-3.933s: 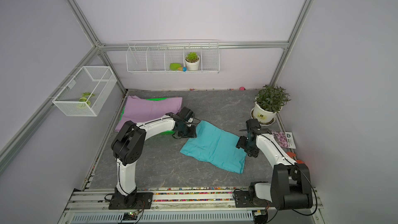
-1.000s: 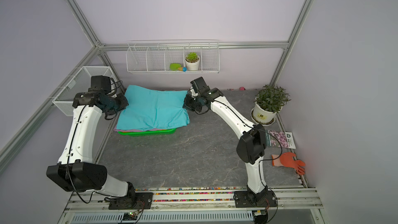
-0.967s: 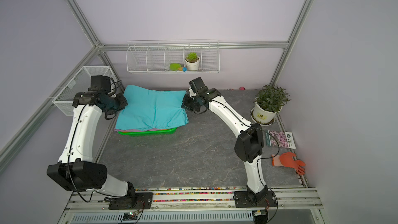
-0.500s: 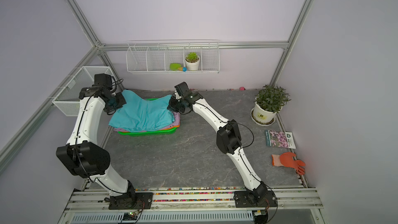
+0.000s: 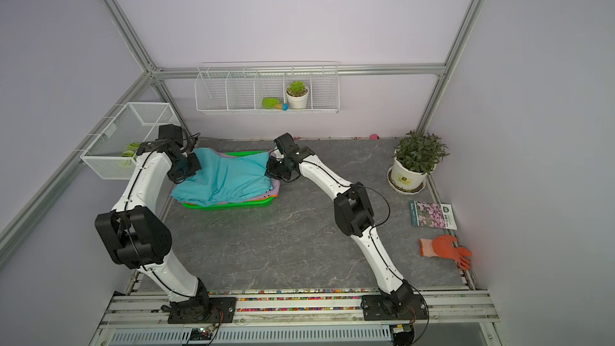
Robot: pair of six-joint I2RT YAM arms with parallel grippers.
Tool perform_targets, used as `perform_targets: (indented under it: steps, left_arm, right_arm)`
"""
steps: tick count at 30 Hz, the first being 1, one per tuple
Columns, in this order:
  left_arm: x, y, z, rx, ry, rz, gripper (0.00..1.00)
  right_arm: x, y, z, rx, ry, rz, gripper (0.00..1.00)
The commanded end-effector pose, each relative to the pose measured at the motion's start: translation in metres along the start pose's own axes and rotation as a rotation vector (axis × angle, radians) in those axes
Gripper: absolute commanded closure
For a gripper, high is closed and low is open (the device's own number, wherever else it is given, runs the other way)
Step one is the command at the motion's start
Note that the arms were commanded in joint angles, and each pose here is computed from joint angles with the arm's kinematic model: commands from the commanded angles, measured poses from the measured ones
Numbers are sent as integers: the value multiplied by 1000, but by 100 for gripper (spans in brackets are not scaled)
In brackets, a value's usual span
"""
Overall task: Put the folded long pants in the basket
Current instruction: Move the basket to the center of the board.
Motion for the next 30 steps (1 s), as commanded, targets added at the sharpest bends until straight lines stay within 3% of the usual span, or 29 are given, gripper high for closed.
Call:
perform_targets:
  steps: [1,5,9,15,17,20,24,30]
  left_arm:
    - [21,-3,9,26,66,-82,100]
    - [16,-7,6,52,26,-86,100]
    - [3,-22,1,99,-113,-100,100]
    - [-43,-82,1,299,-489,-85,100]
    - [-60,-102,-3,328,-510,-31,100]
    - [-74,-117,-12,334,-533,8,100]
    - [-80,-109,-31,282,-591,-30,100]
    - [-98,-90,-78,204,-791,-20,100]
  right_arm:
    - [-64,-32,1,138,-259,39,100]
    - [-83,-38,-10,159,-360,31,100]
    - [-102,-47,-30,184,-405,30,100]
    - [-128,-60,-90,194,-412,28,100]
    - [-133,-65,-110,197,-390,39,100]
    - [-132,-69,-137,168,-362,25,100]
    - [-116,-63,-162,126,-294,-3,100]
    - [-84,-42,-202,5,-220,-36,100]
Point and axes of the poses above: each gripper's point midway between its finger pads, its own z axis out along the fingers, its own x axis along the line the jaws close on, y = z × x, the point moved 5 cm from there along -z, back along the fingers, and after that the axes turned 3 degrees about -z, right-handed, at the moved point
